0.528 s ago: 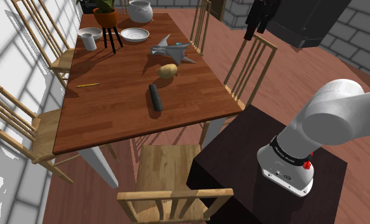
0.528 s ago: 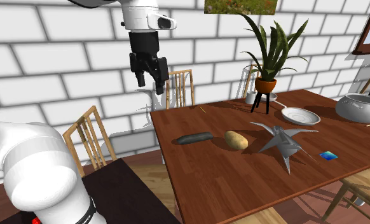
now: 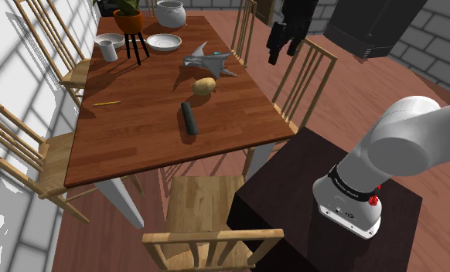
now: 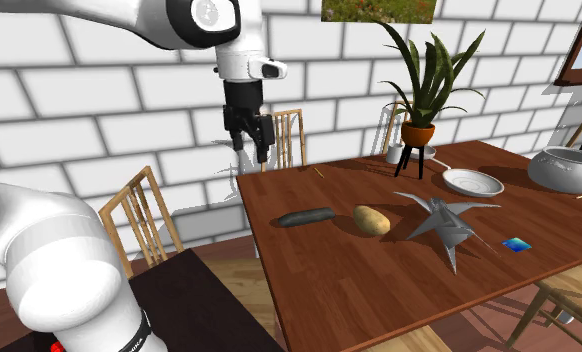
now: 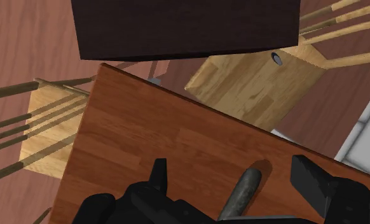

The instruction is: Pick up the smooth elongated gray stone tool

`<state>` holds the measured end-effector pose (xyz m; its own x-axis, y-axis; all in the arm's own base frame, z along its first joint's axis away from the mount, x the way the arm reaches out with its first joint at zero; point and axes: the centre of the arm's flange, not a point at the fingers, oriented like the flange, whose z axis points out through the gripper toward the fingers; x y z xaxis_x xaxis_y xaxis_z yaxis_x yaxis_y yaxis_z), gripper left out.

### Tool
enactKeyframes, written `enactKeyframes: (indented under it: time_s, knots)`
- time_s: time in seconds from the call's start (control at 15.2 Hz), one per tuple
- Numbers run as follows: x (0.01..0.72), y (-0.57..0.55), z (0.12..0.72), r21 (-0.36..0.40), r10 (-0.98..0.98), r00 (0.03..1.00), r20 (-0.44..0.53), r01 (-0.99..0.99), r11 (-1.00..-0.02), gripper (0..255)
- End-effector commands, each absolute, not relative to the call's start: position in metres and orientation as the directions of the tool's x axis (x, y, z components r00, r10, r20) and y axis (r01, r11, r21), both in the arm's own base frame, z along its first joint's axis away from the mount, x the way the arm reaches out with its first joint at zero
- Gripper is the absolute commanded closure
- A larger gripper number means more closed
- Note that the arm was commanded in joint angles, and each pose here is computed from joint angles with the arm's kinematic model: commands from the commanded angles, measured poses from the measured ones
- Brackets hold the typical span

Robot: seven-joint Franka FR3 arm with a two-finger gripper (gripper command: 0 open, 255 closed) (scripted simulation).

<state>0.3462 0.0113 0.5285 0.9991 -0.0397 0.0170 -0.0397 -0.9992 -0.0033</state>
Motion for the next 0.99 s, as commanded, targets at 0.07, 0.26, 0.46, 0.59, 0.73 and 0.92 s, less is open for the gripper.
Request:
enactKeyframes:
  time_s: [0.07, 0.26, 0.46, 0.59, 0.73, 0.92]
  knots:
    - [0.370, 0.025, 0.499, -0.001, -0.074, 0.997, 0.014, -0.074, -0.997, 0]
    - [0.396, 0.038, 0.471, 0.002, -0.106, 0.994, 0.010, -0.106, -0.994, 0]
    - [0.422, 0.050, 0.443, 0.005, -0.139, 0.990, 0.007, -0.139, -0.990, 0]
    - [0.439, 0.058, 0.424, 0.006, -0.160, 0.987, 0.004, -0.160, -0.987, 0]
    - [0.457, 0.065, 0.405, 0.009, -0.182, 0.983, 0.002, -0.182, -0.983, 0]
    - [0.483, 0.075, 0.376, 0.012, -0.214, 0.977, -0.002, -0.214, -0.977, 0]
